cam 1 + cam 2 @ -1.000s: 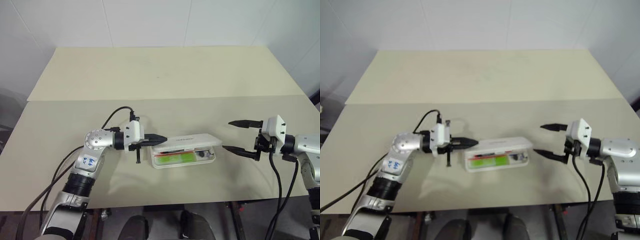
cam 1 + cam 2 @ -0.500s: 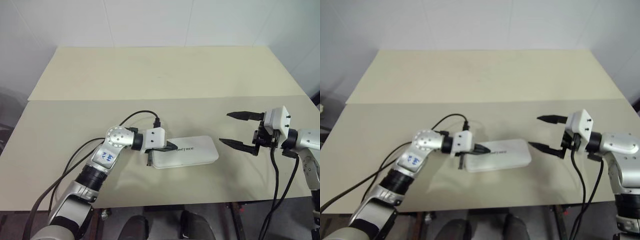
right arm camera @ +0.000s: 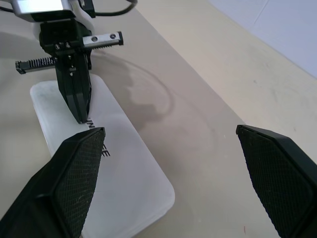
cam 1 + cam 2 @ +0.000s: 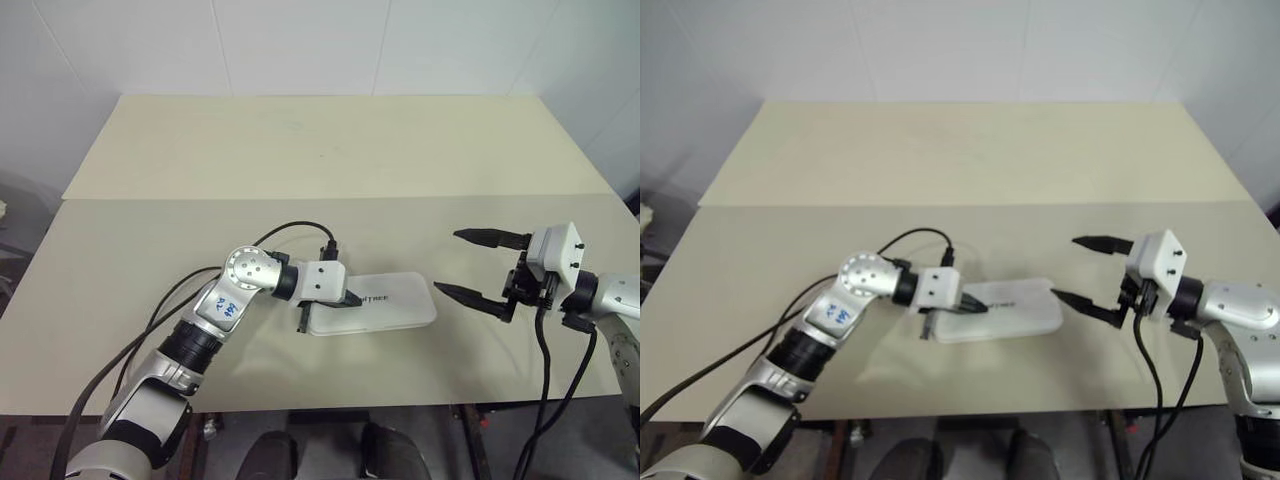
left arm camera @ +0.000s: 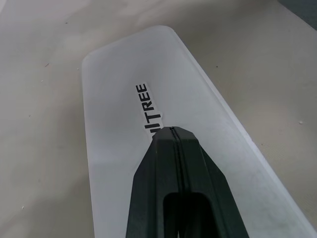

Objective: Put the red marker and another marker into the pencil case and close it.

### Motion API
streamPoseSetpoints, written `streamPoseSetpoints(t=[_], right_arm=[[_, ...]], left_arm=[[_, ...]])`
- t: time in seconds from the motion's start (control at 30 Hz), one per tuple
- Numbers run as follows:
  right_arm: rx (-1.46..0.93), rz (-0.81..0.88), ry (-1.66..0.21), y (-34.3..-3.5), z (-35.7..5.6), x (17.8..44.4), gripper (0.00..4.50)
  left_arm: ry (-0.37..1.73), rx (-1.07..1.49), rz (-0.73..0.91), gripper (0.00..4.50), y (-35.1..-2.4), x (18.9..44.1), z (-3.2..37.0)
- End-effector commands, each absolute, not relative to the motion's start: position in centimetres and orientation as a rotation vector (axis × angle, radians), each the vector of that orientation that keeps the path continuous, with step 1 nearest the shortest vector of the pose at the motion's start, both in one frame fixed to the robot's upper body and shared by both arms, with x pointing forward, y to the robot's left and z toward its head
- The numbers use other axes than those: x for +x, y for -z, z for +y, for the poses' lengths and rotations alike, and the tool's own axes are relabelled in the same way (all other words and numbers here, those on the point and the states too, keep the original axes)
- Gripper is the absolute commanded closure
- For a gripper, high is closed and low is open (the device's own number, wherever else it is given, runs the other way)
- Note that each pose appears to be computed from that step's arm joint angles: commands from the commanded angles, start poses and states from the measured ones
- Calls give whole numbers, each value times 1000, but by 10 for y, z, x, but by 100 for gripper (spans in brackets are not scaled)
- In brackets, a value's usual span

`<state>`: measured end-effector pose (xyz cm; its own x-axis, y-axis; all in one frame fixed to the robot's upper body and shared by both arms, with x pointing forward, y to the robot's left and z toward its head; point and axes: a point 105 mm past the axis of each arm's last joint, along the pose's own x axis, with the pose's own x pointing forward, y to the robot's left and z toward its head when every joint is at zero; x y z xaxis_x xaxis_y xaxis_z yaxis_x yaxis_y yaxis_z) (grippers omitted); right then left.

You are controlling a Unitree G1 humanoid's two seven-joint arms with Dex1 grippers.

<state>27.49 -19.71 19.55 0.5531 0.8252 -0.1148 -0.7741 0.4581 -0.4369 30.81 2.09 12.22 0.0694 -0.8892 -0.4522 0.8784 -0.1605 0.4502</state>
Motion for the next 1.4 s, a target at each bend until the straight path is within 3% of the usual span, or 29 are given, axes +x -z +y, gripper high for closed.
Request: streamPoseSetpoints(t=[0.03, 0.3, 0.33, 0.47, 0.6, 0.77, 1.07, 1.4], right_arm=[[-474, -175, -973, -207, -196, 274, 0], [-436, -171, -1010, -198, -191, 289, 0], [-433, -168, -1016, -196, -190, 292, 0], [-428, -161, -1032, -192, -192, 300, 0], [-426, -161, -1045, -189, -192, 307, 0], [-416, -194, -1017, -188, -198, 313, 0], [-427, -160, -963, -177, -226, 307, 0], [-435, -114, -898, -171, -250, 284, 0]], left_arm=[[1520, 669, 15, 448, -117, 307, 20], [1401, 344, -182, 448, -171, 306, 53], [1386, 328, -202, 431, -174, 304, 63], [1282, 302, -202, 325, -172, 298, 102], [1194, 296, -157, 177, -161, 285, 140], [1139, 276, -173, 4, -158, 269, 159], [1041, 263, -304, 4, -172, 274, 149], [1090, 255, -287, 4, -174, 280, 142]])
